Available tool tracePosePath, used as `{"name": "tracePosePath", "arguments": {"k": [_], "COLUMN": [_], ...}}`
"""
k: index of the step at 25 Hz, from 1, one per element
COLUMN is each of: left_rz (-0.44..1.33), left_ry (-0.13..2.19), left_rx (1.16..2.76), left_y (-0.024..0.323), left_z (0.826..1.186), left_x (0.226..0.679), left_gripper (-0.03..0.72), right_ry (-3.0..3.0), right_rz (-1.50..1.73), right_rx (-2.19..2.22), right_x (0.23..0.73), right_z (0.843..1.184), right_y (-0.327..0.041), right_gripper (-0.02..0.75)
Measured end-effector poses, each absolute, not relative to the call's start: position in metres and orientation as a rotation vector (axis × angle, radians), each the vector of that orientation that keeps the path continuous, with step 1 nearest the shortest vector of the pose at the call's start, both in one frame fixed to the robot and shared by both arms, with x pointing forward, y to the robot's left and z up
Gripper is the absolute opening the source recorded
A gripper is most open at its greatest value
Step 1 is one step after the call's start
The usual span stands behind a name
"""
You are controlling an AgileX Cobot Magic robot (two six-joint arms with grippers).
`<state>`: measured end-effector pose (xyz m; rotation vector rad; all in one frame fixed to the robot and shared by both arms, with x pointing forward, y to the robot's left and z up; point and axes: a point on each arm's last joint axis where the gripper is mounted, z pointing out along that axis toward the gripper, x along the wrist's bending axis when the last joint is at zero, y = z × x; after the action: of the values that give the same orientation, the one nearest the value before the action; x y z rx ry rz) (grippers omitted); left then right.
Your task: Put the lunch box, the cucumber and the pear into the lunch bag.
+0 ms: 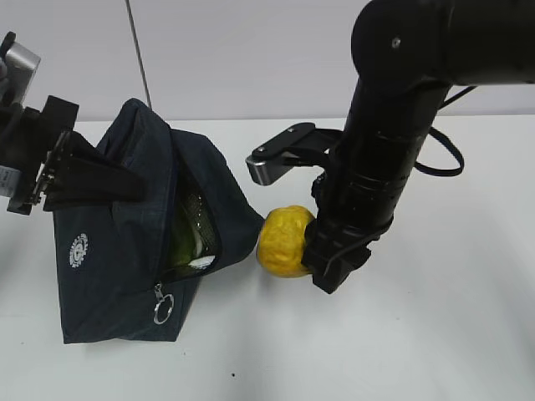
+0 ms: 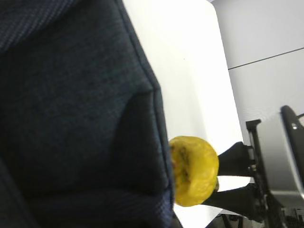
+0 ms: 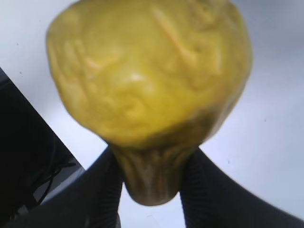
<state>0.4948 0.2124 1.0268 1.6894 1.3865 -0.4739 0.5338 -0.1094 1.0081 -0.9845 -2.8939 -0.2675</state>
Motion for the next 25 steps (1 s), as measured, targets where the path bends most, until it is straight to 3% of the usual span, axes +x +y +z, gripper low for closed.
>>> {"name": "tracePosePath", "arguments": {"k": [7,14,25], "left_rz": [-0.474,-0.474,-0.473], "left_ry": [1.386,1.386,1.387], "left_rx": [1.689,1.689,1.689], "left_y": [0.212,0.212,0.212], "left_z": [1.027,1.027,1.027], "left_x": [0.495,0.495,0.495], "left_gripper": [-0.015,-0.015,-0.015], "right_ry": [-2.927,-2.790,-2.736], "right_rz": [-0.532,-0.912,-0.986], "right_rx": [-1.031,-0.965,-0.972], "right_x": [0.528,0.530,0.574], "right_z": [1.044,1.055,1.017], "right_y": [-0.109,-0.087,-0.057], "right_gripper": [0.292,0.292,0.292]}}
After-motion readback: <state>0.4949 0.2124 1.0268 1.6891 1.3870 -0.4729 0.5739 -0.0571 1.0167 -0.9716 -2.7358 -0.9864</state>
